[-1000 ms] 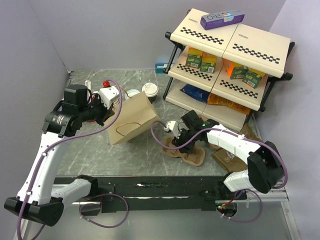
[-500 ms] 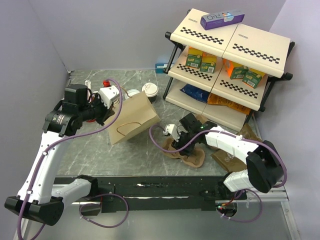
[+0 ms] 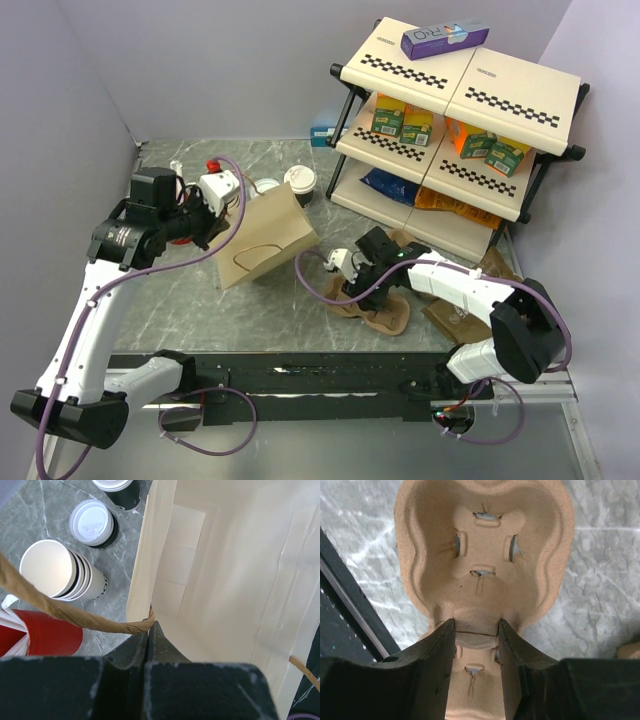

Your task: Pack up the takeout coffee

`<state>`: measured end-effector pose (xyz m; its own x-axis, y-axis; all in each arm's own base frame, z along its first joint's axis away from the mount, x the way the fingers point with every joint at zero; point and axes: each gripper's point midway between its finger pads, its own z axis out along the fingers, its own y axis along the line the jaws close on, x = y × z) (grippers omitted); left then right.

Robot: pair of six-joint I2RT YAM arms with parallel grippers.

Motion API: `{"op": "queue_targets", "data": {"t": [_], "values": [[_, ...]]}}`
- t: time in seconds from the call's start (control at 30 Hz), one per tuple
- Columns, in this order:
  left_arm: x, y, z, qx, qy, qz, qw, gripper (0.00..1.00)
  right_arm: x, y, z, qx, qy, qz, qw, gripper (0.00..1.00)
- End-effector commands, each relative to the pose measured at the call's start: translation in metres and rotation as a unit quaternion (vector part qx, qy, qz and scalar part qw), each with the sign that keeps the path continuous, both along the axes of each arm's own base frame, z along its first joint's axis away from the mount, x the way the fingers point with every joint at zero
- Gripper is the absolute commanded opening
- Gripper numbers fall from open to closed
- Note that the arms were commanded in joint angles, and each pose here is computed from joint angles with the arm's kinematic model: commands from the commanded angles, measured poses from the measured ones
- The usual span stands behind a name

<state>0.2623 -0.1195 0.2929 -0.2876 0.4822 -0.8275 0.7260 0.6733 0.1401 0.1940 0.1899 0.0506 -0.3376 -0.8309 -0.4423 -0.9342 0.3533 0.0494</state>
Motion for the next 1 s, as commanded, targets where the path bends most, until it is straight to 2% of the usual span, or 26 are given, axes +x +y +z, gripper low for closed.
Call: {"op": "queue_targets", "data": {"t": [0.0,0.13,0.23,0.37,0.43,0.47,0.53,0.6,0.73,0.83,0.97], "values": [[0.008,-0.005,0.012,-0.009,-0.02,-0.012,1.0,0.01,0.01,-0.005,0.039,0.005,-0.03,-0.011,0.999,0.0],[0.007,-0.014,0.014,0.004,-0.007,-0.042,0.999,0.01,0.028,-0.021,0.11,0.063,-0.064,-0.091,0.992,0.0],[0.006,-0.018,0.008,0.032,0.002,-0.064,0.997,0.01,0.04,-0.017,0.181,0.133,-0.135,-0.109,0.976,0.0],[0.008,-0.022,0.007,0.062,-0.01,-0.072,0.995,0.01,0.045,0.002,0.287,0.206,-0.216,-0.045,0.953,0.0],[0.008,-0.026,0.01,0.062,-0.013,-0.078,0.995,0.01,0.05,0.011,0.323,0.229,-0.239,-0.023,0.943,0.0],[0.008,-0.03,0.009,0.061,-0.01,-0.083,0.995,0.01,0.055,0.02,0.354,0.248,-0.264,-0.007,0.932,0.0],[0.007,-0.034,0.009,0.061,-0.012,-0.092,0.994,0.01,0.057,0.035,0.383,0.27,-0.296,0.024,0.916,0.0],[0.008,-0.038,0.008,0.06,-0.013,-0.096,0.993,0.01,0.052,0.058,0.415,0.298,-0.344,0.077,0.887,0.0],[0.009,-0.043,0.009,0.049,-0.006,-0.094,0.994,0.01,0.015,0.095,0.432,0.327,-0.382,0.191,0.843,0.0],[0.009,-0.045,0.01,0.046,-0.007,-0.095,0.994,0.01,-0.002,0.108,0.41,0.34,-0.366,0.244,0.831,0.0],[0.007,-0.044,0.012,0.043,-0.013,-0.093,0.995,0.01,-0.011,0.111,0.399,0.349,-0.378,0.285,0.809,0.0]]}}
